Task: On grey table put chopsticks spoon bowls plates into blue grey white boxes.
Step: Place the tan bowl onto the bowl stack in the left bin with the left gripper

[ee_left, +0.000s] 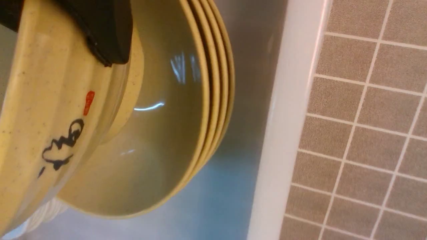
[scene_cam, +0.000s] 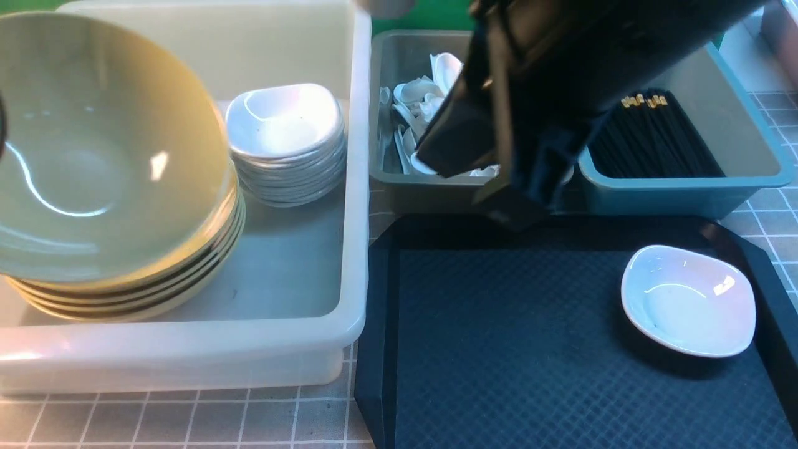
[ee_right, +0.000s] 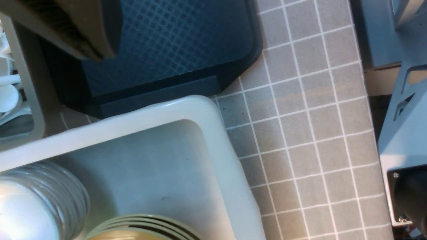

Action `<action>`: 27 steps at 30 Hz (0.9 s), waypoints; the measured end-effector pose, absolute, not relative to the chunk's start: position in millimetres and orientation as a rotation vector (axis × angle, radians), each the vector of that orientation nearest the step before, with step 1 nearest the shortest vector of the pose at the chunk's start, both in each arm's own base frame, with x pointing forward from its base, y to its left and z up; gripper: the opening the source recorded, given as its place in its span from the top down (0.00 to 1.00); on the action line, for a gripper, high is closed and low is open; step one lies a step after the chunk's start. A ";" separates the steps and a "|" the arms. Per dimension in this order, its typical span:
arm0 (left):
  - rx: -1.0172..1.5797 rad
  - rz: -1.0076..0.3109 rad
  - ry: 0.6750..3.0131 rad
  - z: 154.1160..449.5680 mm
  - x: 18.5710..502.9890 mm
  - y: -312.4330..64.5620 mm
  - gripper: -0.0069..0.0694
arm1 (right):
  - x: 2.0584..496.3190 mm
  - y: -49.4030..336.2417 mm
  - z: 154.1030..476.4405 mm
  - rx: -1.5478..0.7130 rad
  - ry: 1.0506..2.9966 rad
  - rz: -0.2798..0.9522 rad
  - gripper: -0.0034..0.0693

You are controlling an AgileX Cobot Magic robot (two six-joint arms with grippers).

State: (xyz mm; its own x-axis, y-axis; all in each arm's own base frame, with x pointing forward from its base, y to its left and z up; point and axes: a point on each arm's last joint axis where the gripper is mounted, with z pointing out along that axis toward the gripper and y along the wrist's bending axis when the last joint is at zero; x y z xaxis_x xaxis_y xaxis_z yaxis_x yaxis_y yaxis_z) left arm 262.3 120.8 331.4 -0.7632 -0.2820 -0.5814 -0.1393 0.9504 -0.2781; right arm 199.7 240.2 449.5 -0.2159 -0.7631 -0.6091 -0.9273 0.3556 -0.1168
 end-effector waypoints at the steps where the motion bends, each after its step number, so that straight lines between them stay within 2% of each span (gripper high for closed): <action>1: -0.296 -0.289 2.460 325.2 267.3 121.8 0.86 | 199.6 240.2 449.5 -1.466 2.037 0.366 0.95; 5: -0.264 -0.272 2.520 303.8 284.6 121.9 0.72 | 199.6 240.2 449.5 -1.480 2.025 0.360 0.95; 10: -0.178 -0.212 2.618 290.2 290.0 117.7 0.42 | 199.8 240.4 449.2 -1.502 2.008 0.351 0.95; 13: -0.177 -0.156 2.646 294.7 285.2 118.7 0.26 | 199.8 240.4 449.4 -1.511 1.998 0.346 0.95; 16: -0.180 -0.066 2.620 318.2 275.0 118.4 0.15 | 200.0 240.6 449.2 -1.532 1.982 0.338 0.95; 21: -0.192 -0.021 2.473 372.8 247.2 99.1 0.13 | 200.5 240.2 449.1 -1.538 1.976 0.325 0.95; 24: -0.092 -0.052 2.392 396.4 233.8 66.4 0.18 | 202.3 238.7 448.8 -1.525 1.985 0.294 0.95; 27: 0.128 -0.148 2.352 407.9 228.3 21.5 0.24 | 205.9 235.8 448.2 -1.466 2.029 0.248 0.95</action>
